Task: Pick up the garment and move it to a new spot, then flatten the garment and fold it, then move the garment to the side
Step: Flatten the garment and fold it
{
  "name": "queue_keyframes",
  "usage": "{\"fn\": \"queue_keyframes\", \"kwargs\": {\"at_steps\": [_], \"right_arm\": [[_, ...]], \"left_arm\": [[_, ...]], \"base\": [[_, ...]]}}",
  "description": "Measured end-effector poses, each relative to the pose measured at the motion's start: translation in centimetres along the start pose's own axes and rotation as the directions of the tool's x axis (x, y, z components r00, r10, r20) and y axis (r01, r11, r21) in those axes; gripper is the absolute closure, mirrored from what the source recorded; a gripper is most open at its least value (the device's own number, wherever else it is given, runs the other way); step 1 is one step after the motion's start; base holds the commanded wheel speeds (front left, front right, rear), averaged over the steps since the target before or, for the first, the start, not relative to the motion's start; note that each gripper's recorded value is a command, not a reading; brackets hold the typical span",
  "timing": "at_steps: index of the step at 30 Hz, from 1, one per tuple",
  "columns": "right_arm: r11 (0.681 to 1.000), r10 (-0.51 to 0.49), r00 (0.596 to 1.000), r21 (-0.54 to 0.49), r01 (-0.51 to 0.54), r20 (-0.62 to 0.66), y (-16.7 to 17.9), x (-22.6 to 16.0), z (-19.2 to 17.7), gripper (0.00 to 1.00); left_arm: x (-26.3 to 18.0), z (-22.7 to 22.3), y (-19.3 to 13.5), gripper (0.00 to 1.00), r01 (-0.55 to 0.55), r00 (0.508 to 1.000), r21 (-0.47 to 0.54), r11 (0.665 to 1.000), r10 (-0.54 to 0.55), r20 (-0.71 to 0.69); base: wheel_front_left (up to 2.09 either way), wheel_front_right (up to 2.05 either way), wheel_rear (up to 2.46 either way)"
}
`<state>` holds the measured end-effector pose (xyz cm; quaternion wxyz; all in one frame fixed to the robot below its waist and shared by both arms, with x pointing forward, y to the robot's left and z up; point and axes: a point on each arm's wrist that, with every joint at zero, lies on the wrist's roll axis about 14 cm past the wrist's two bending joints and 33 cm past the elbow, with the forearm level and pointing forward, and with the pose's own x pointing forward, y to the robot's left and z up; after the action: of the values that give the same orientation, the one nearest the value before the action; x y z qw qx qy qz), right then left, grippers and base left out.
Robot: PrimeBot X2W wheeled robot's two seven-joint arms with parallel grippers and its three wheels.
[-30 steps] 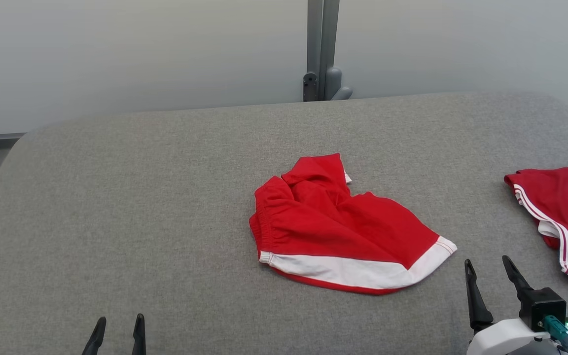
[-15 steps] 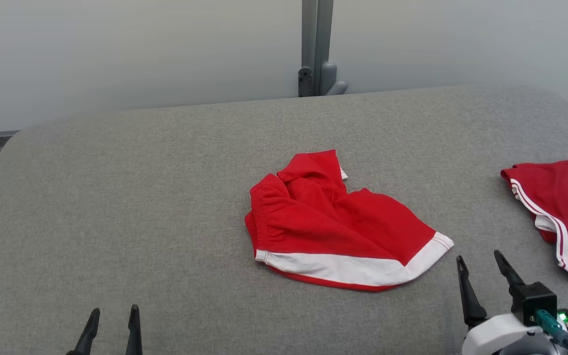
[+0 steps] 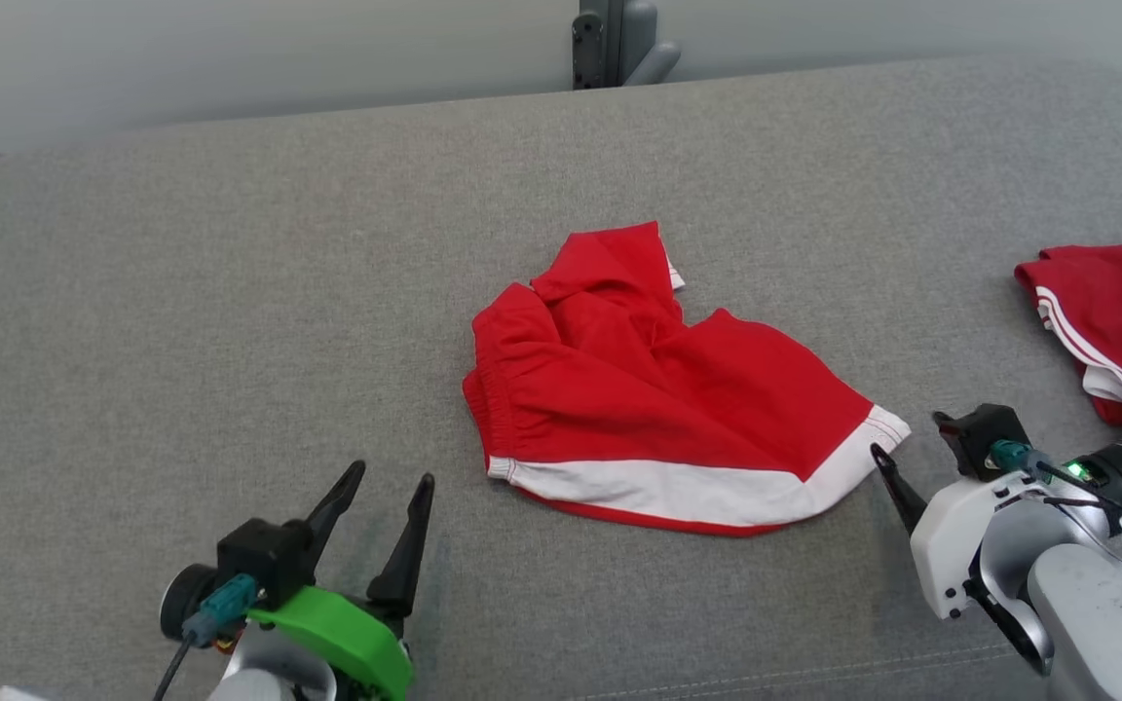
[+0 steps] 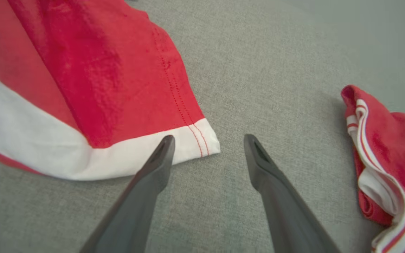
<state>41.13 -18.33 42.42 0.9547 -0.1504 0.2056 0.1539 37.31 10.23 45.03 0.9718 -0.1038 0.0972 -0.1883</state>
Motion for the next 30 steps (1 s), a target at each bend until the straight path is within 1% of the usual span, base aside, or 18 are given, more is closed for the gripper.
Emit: {"fn": "queue_keyframes", "kwargs": {"at_steps": [2,6,13,20,30], "right_arm": [[0.999,0.037,0.998,0.035,-0.035,-0.051,0.7,0.6,-1.2,0.00],[0.997,0.069,0.990,0.028,-0.066,-0.119,0.6,1.6,-2.7,0.00],[0.994,0.108,0.988,-0.010,-0.110,-0.111,0.9,3.8,-2.3,0.00],[0.990,0.131,0.987,-0.035,-0.134,-0.091,1.2,4.6,-1.9,0.00],[0.991,0.128,0.989,-0.028,-0.130,-0.069,1.1,4.3,-1.9,0.00]], "left_arm": [[1.1,-0.6,-0.6,0.00,0.041,0.999,0.009,0.999,-0.040,-0.030],[2.2,-2.5,-0.9,0.00,0.090,0.990,0.008,0.996,-0.088,-0.107],[3.1,-4.6,-0.6,0.00,0.138,0.971,-0.006,0.990,-0.137,-0.195],[3.4,-4.9,-1.3,0.00,0.166,0.966,-0.032,0.986,-0.169,-0.196],[4.1,-4.7,-3.0,0.00,0.227,0.955,-0.049,0.973,-0.232,-0.186]], "base": [[0.00,0.00,0.00],[0.00,0.00,0.00],[0.00,0.00,0.00],[0.00,0.00,0.00],[0.00,0.00,0.00]]}}
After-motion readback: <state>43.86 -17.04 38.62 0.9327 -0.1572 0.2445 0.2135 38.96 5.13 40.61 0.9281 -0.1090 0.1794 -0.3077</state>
